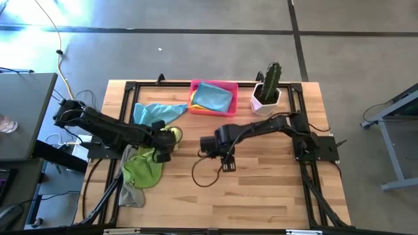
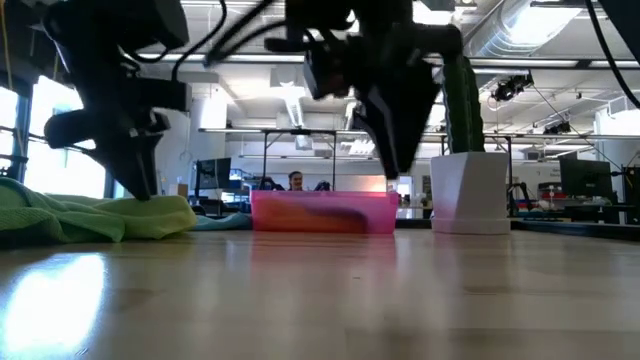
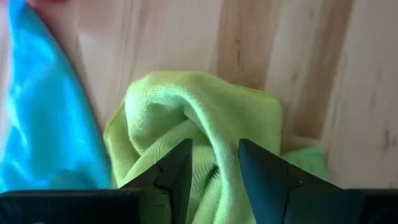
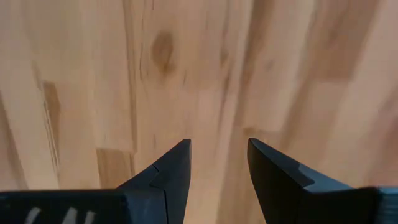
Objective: Fold microfiber towels
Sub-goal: Fold the light green microfiber cloth on the table
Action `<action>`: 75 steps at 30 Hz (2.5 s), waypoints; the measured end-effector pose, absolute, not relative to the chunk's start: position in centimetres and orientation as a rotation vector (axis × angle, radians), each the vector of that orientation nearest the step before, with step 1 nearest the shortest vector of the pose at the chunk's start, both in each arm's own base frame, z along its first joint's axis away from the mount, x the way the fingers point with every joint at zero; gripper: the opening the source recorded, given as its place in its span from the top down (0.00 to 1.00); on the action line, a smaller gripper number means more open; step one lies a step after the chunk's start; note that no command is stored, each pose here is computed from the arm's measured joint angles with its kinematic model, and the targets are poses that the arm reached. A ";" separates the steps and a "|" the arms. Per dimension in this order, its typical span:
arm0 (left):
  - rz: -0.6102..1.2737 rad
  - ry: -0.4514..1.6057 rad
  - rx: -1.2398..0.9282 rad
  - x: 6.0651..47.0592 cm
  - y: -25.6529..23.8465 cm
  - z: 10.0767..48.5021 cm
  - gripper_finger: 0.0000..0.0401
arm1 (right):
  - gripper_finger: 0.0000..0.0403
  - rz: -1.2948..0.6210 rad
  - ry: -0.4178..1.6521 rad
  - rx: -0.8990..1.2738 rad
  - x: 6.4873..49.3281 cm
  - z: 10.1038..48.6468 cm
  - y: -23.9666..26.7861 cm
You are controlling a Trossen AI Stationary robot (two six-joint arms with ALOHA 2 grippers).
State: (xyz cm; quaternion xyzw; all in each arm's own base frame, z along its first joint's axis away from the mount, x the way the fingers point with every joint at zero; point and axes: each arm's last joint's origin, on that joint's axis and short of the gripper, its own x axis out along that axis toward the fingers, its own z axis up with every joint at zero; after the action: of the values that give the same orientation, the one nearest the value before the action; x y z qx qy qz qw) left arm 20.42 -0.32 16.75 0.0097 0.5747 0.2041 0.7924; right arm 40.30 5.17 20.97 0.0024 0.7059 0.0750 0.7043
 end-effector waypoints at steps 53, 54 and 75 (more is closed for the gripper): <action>-0.187 0.859 -0.151 27.9 -7.7 17.1 1.00 | 0.59 -0.735 0.618 0.093 33.3 16.0 19.4; -0.192 0.872 -0.146 27.8 -8.0 16.8 1.00 | 0.58 -0.703 0.645 0.094 33.8 16.0 19.2; -0.331 0.928 0.128 25.8 -11.7 16.2 1.00 | 0.47 0.197 0.795 -0.123 41.5 16.7 12.2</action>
State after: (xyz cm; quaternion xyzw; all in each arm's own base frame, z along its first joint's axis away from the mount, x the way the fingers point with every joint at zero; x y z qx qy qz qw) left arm 25.77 -11.72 16.24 0.0612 0.4450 -0.1589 0.8792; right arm 41.53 12.17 16.66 -0.0599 0.3863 0.0955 0.9155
